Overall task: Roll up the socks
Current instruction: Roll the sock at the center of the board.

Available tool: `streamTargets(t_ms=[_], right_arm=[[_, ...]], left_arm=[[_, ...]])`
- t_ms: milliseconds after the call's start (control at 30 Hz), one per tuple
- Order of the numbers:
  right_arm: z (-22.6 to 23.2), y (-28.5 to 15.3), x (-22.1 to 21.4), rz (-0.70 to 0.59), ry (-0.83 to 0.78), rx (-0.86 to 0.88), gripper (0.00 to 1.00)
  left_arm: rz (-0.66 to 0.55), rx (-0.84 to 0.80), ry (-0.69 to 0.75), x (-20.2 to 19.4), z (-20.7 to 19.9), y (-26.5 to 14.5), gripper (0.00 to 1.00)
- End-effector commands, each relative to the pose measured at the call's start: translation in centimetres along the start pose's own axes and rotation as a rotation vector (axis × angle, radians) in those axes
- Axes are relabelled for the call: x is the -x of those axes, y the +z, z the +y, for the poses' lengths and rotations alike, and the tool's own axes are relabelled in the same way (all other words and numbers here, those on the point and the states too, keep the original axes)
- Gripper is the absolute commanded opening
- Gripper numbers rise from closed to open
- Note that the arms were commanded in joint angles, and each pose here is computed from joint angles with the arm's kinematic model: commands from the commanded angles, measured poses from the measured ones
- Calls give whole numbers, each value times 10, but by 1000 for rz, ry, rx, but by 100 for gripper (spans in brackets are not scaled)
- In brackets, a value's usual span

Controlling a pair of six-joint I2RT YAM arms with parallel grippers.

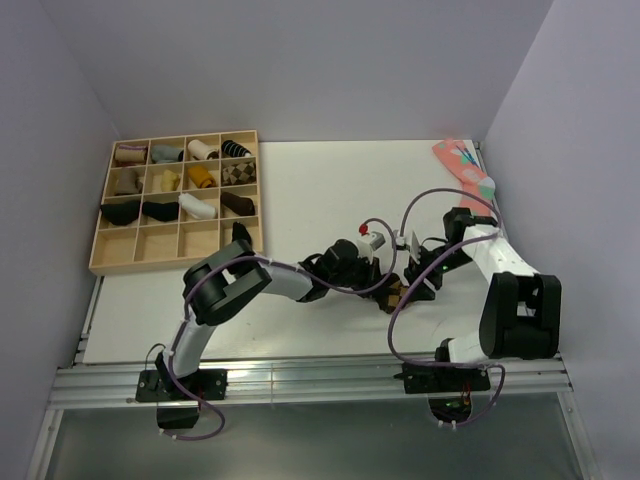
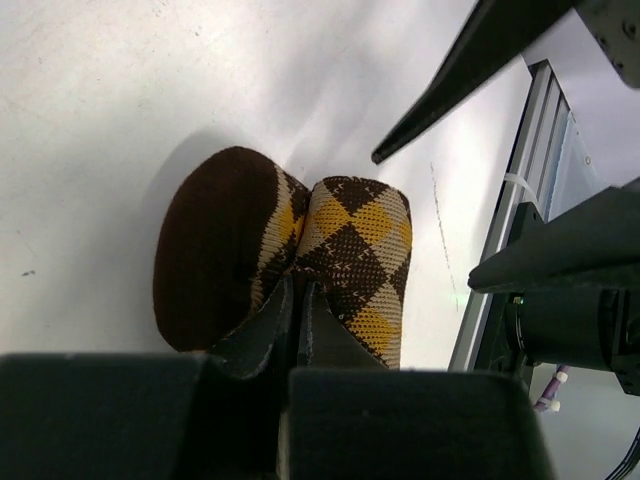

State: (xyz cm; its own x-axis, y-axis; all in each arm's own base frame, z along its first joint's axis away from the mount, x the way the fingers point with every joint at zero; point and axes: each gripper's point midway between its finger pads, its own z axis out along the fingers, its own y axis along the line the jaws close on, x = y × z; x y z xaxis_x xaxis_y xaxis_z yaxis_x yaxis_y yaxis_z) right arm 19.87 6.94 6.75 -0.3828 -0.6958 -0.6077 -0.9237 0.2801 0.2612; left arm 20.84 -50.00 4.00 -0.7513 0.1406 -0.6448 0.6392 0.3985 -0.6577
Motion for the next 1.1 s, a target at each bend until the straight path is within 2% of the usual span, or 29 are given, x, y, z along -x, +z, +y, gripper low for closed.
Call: streamTargets(t_ms=[0, 367, 833, 1067], right_arm=[[-11, 1, -2, 20, -129, -68, 68], [-13, 22, -20, 109, -275, -135, 68], [-16, 30, -23, 159, -338, -144, 70], [-5, 42, -26, 194, -335, -79, 67]], left_arm=[[250, 178, -72, -76, 56, -7, 0], [277, 178, -99, -69, 62, 1, 0], [303, 139, -112, -71, 60, 1, 0], [299, 126, -136, -67, 63, -2, 0]])
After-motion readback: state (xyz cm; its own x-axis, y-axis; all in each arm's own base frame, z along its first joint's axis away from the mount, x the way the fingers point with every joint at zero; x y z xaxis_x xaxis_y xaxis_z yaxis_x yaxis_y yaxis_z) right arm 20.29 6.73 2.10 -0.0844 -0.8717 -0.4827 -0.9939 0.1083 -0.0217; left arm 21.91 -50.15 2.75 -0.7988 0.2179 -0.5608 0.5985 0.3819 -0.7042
